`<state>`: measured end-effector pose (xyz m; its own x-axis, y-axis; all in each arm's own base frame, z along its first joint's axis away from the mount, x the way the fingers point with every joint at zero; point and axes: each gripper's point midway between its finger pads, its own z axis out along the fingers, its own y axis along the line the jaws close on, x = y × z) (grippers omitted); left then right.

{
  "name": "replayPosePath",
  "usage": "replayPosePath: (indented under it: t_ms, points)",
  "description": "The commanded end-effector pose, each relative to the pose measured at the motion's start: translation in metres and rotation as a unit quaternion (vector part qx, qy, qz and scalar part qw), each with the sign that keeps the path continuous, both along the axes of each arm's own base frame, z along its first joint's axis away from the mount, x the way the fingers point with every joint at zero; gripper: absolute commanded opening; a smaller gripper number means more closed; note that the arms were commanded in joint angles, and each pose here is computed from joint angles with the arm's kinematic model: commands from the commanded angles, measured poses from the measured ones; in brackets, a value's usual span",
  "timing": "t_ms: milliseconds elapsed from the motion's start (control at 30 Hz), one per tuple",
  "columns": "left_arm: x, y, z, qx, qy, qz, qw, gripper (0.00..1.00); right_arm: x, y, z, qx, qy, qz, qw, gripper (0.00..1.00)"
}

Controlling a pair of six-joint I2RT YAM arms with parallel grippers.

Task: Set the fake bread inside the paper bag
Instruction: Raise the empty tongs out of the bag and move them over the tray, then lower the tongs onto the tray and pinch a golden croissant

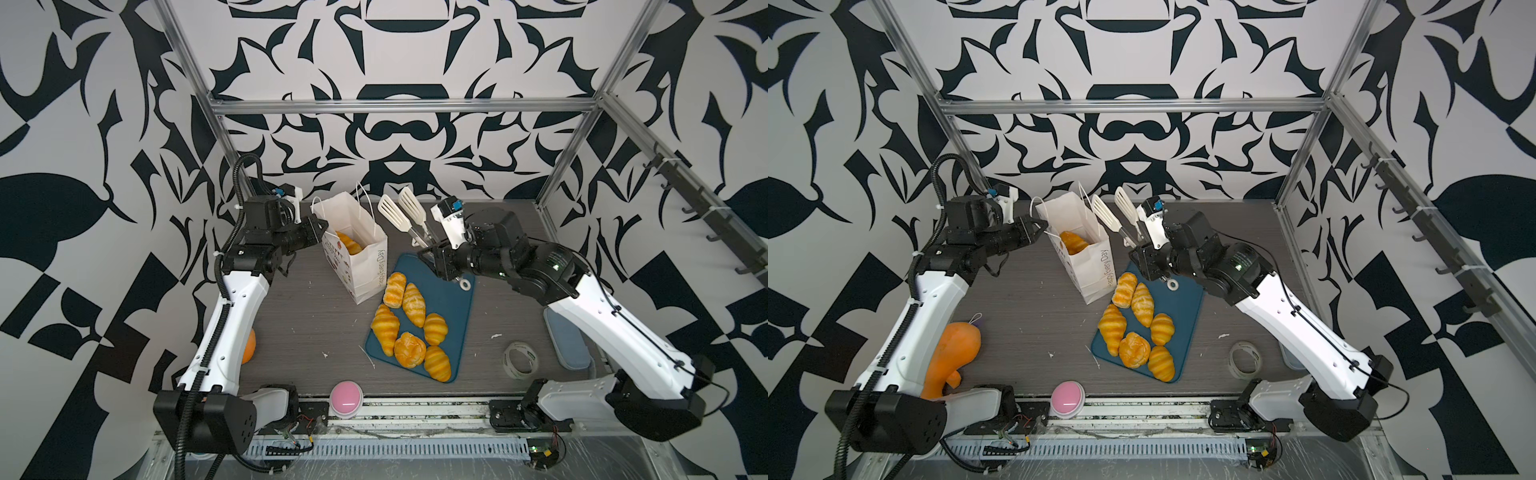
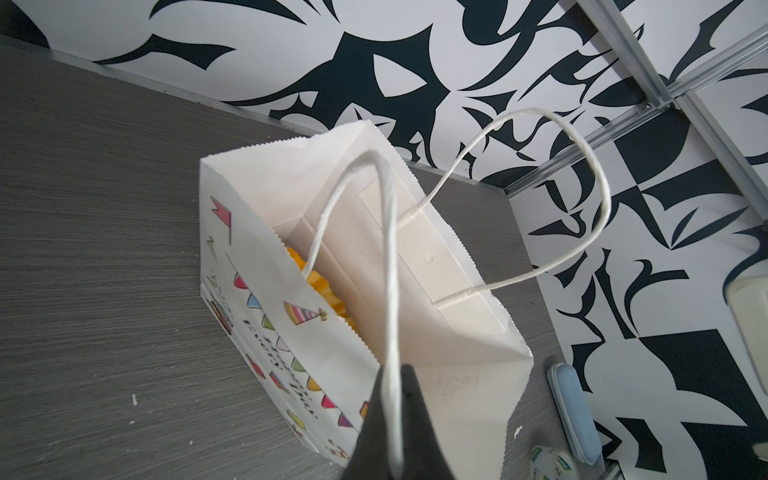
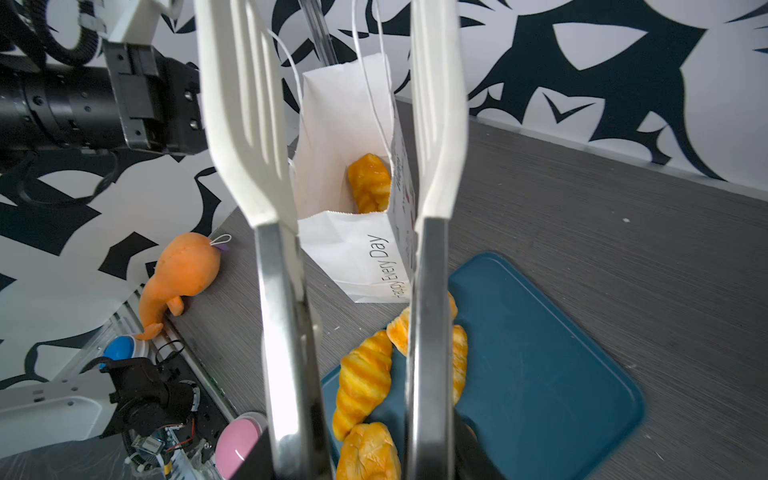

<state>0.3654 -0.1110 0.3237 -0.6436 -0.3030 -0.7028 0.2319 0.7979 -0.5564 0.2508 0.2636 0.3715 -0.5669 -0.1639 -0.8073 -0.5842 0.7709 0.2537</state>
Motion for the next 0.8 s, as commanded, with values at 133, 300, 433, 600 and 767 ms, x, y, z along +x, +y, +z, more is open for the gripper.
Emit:
replayPosePath:
  t_ms: [133, 300, 433, 600, 767]
  points:
    - [-0.002, -0.001, -0.004, -0.007, 0.005, -0.005, 1.000, 0.00, -0.006, -0.043, 0.000, -0.032, -0.021, -0.049, 0.998, 0.47]
    - [-0.001, -0.002, -0.007, -0.008, 0.009, -0.006, 1.000, 0.00, -0.010, -0.056, -0.030, -0.053, 0.015, -0.065, 0.996, 0.47]
    - [0.000, -0.002, -0.008, -0.008, 0.010, -0.006, 1.000, 0.00, -0.015, -0.063, -0.056, -0.067, 0.048, -0.073, 0.994, 0.48]
    - [0.000, -0.002, -0.008, -0.008, 0.011, -0.006, 1.000, 0.00, -0.021, -0.066, -0.091, -0.076, 0.098, -0.075, 0.989, 0.50]
    - [0.000, -0.002, -0.008, -0.008, 0.011, -0.006, 1.000, 0.00, -0.029, -0.067, -0.124, -0.089, 0.144, -0.073, 0.983, 0.50]
